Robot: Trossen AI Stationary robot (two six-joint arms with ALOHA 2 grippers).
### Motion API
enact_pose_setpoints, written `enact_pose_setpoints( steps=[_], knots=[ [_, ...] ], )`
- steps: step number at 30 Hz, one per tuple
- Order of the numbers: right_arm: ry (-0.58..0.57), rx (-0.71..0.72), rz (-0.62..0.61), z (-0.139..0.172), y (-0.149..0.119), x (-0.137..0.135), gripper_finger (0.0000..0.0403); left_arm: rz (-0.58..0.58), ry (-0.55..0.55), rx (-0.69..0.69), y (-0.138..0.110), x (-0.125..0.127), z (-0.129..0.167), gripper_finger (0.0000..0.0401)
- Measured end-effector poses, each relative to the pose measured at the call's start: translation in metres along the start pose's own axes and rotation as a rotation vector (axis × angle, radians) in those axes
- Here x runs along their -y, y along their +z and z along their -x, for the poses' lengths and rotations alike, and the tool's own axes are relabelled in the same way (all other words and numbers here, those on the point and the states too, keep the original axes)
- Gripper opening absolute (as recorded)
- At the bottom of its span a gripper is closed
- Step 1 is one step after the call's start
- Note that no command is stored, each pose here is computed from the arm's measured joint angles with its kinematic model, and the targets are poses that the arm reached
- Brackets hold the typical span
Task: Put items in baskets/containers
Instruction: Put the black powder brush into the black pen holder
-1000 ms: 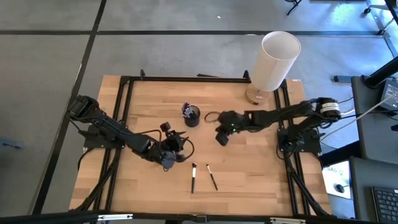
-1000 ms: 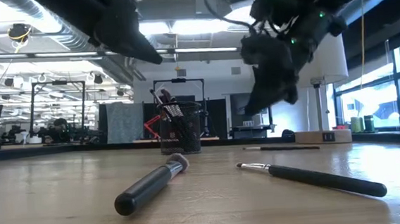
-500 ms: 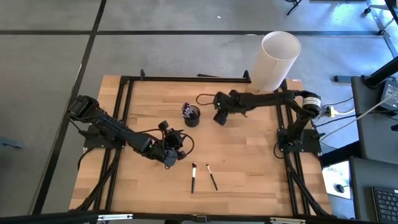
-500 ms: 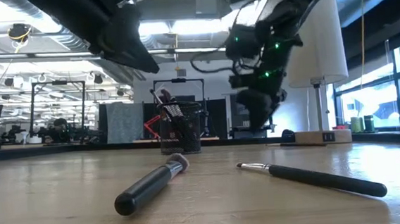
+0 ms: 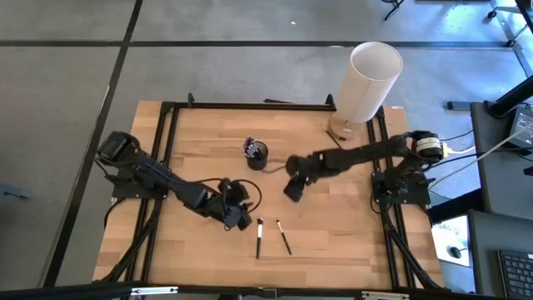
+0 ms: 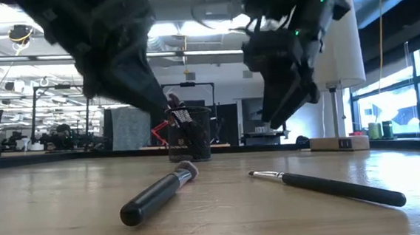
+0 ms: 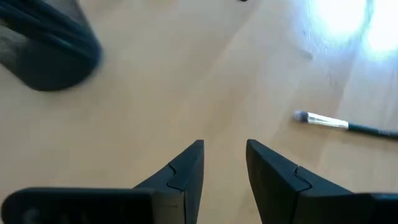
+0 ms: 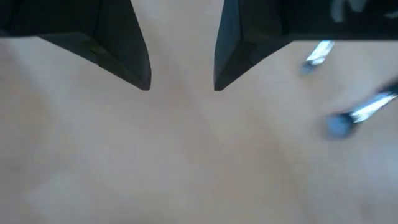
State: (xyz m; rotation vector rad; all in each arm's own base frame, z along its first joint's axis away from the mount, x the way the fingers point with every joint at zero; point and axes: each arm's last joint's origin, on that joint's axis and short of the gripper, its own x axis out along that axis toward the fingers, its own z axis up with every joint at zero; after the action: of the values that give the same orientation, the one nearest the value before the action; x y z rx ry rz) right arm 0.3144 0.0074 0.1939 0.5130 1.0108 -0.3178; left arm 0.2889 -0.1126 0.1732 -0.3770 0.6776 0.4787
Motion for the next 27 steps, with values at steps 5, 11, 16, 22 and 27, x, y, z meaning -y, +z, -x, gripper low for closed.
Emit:
enact_pose_setpoints(
  steps=[5,11,16,22,27],
  knots=[
    [0.033,-0.021,0.039,-0.005,-0.024,-0.032,0.0173,0.036,-0.146,-0.045,-0.007,0.013,-0.026,0.0116],
    [-0.063,-0.001,0.051,0.002,-0.04,-0.041,0.0173,0.102,-0.313,-0.155,-0.019,0.023,-0.046,0.0116],
    [-0.06,0.006,0.067,0.004,-0.045,-0.047,0.0173,0.116,-0.238,-0.231,-0.029,0.016,-0.054,0.0116],
    [-0.056,0.009,0.072,0.004,-0.046,-0.048,0.0173,0.11,-0.206,-0.232,-0.027,0.012,-0.056,0.01],
    [-0.058,0.006,0.074,0.004,-0.047,-0.048,0.0173,0.095,-0.191,-0.212,-0.024,0.009,-0.058,0.0057]
  ],
)
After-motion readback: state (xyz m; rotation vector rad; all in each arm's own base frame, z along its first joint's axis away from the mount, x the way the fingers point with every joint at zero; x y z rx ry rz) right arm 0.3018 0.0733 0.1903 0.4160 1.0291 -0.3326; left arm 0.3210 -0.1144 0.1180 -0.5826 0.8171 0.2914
